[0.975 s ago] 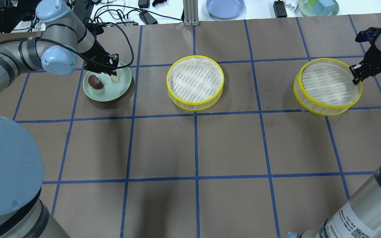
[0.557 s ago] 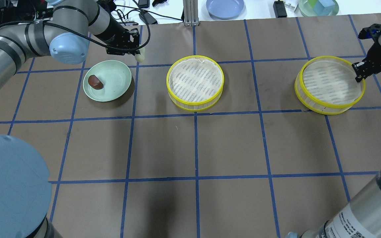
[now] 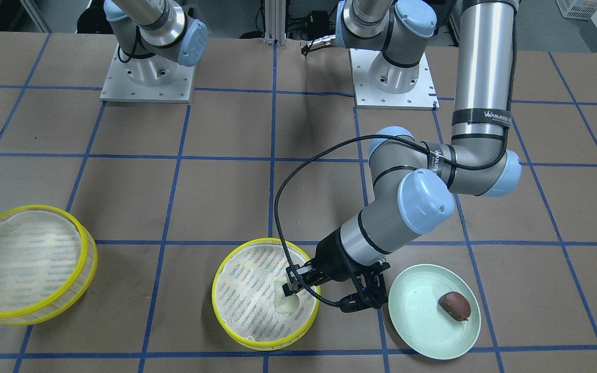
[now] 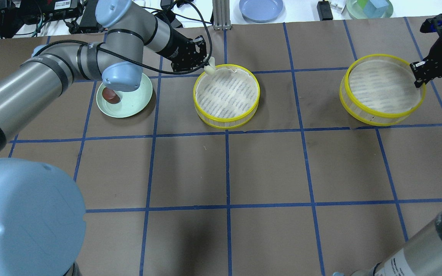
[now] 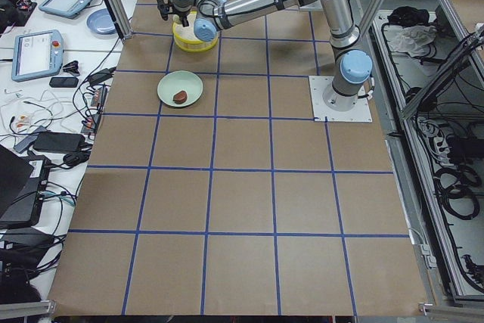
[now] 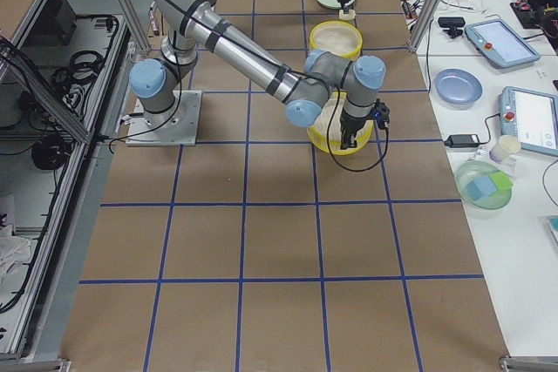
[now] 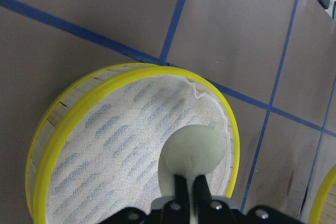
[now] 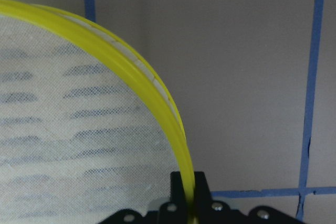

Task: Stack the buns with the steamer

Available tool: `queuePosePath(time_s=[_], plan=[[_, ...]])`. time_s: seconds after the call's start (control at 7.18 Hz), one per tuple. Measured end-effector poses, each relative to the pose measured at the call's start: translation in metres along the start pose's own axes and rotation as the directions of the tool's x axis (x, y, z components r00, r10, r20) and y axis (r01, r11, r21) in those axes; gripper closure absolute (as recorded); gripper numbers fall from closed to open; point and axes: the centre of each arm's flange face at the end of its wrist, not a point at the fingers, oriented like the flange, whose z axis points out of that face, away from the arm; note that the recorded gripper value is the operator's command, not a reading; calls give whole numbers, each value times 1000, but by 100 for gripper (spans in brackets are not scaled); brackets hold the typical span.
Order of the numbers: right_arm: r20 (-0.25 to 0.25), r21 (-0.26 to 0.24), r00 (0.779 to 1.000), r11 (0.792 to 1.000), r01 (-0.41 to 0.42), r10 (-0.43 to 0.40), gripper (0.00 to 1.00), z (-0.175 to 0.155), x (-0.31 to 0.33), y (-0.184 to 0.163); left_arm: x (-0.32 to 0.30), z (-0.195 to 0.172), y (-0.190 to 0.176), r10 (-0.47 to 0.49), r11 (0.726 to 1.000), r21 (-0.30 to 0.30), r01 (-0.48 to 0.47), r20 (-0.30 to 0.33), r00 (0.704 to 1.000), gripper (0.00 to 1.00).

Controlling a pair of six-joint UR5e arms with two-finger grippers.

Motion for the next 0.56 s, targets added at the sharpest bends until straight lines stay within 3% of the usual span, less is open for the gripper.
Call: queuePosePath(time_s=[0.56], plan=[[3,-9,996,996,-86,86,100,-38,-63,5,3,8,8,-71,997,-1,71,-9,997,0]])
